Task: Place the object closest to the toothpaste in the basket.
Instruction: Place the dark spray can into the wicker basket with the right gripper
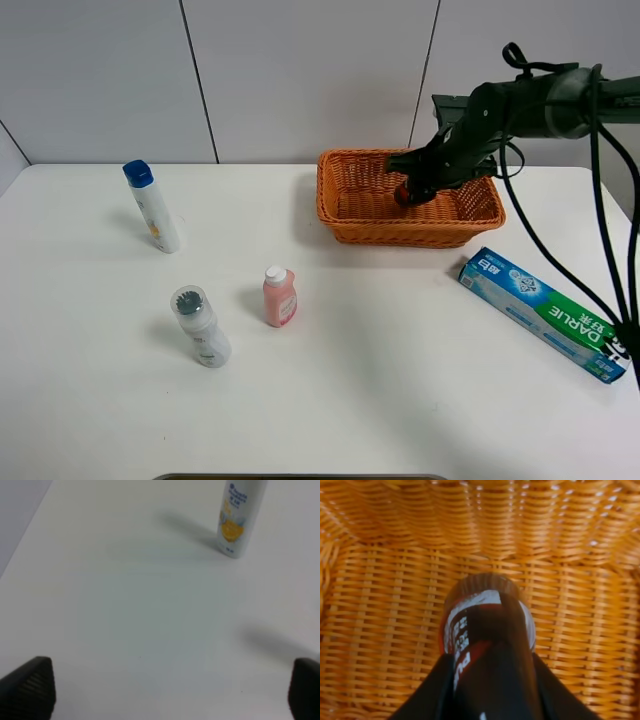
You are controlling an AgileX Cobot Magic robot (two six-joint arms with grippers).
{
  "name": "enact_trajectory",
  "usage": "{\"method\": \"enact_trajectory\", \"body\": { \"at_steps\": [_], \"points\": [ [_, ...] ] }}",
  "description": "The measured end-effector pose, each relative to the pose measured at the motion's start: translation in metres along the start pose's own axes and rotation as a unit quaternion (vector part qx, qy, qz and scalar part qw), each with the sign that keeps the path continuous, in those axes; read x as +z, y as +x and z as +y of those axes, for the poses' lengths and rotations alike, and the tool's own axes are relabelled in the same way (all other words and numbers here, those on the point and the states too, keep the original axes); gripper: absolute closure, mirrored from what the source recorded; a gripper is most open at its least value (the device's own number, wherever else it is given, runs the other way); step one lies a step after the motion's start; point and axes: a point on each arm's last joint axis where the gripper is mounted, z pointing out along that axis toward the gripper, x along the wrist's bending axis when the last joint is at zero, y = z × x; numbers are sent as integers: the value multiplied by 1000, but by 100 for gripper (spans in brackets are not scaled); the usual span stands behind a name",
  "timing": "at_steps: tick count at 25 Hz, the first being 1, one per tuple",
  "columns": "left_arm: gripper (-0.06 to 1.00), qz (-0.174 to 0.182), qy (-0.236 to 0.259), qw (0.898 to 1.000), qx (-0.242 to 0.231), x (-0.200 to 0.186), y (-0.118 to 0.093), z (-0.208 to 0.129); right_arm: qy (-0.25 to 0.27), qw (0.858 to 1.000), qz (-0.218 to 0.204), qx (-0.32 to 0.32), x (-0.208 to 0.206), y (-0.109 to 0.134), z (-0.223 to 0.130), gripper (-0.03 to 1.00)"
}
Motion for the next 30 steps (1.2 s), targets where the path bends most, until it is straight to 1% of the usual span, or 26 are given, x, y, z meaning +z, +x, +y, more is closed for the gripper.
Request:
{"method": "enact_trajectory", "body": {
  "at_steps": [4,25,26,27,30],
  "points": [
    [1,0,0,1000,0,0,0,0,12,1000,-1,-4,13,-1,-6,65],
    [1,0,0,1000,0,0,0,0,6,1000,1,-7,15,1,-5,64],
    [1,0,0,1000,0,0,0,0,6,1000,1,-7,15,1,-5,60],
    [1,0,0,1000,0,0,0,0,3,1000,1,-7,15,1,-4,54],
    [1,0,0,1000,0,0,0,0,3,1000,1,-7,15,1,-5,28]
  ]
}}
